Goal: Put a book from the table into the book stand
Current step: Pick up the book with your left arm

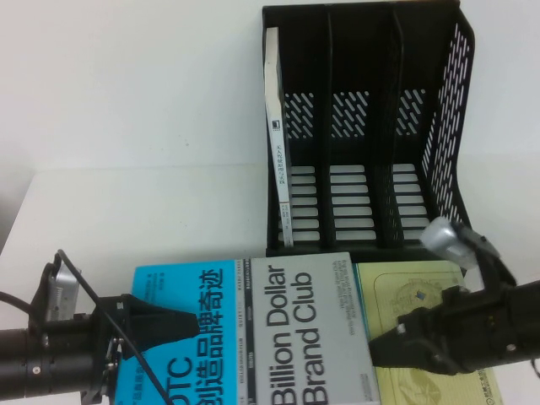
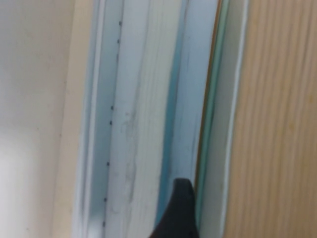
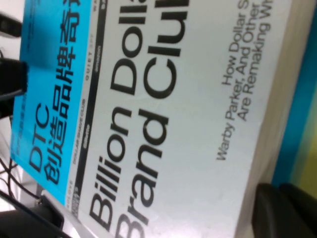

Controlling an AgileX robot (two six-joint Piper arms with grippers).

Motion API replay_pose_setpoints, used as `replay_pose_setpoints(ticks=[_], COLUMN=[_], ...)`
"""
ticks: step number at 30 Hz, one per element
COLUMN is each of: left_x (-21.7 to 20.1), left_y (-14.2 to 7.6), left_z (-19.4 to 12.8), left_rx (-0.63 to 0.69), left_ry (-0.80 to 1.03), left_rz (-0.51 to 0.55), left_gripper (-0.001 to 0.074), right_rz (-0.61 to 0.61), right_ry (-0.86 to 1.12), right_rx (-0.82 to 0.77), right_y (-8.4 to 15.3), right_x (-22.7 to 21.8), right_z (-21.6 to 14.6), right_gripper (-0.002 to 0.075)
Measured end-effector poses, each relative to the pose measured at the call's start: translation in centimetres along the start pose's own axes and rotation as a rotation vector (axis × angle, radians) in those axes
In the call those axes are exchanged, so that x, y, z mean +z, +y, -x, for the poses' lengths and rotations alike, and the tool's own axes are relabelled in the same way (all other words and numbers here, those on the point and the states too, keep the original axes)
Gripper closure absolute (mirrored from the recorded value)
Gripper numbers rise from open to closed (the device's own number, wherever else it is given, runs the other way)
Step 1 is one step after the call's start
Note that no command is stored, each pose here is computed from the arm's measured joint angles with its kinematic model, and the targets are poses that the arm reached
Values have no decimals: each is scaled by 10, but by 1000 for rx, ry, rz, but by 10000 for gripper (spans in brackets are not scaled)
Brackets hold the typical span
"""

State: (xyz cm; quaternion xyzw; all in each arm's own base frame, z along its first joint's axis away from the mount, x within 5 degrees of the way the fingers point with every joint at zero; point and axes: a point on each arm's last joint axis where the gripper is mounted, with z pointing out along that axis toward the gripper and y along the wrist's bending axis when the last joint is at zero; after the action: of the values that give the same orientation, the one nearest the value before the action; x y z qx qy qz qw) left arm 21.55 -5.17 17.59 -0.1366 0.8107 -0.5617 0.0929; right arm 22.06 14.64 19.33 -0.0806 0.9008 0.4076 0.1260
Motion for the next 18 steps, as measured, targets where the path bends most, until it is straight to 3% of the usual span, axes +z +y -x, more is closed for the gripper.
replay_pose_setpoints(ticks=[10, 13, 15, 18], left_x=[0, 0, 0, 0], left_y=[2, 2, 3, 2], left_z=[1, 2, 2, 4], left_rx=[41, 47, 46, 51], left_ry=[-14, -18, -25, -41], left_rz=[20, 26, 34, 19], left_gripper=[150, 233, 354, 375], right_rz=[-7, -10, -15, -19], right_ry=[-20, -17, -15, -9], right_rx=[-72, -79, -85, -94], right_y=[14, 14, 13, 12], right_x=[13, 13, 13, 11], right_z=[-5, -5, -6, -5], right_gripper=[729, 729, 729, 729])
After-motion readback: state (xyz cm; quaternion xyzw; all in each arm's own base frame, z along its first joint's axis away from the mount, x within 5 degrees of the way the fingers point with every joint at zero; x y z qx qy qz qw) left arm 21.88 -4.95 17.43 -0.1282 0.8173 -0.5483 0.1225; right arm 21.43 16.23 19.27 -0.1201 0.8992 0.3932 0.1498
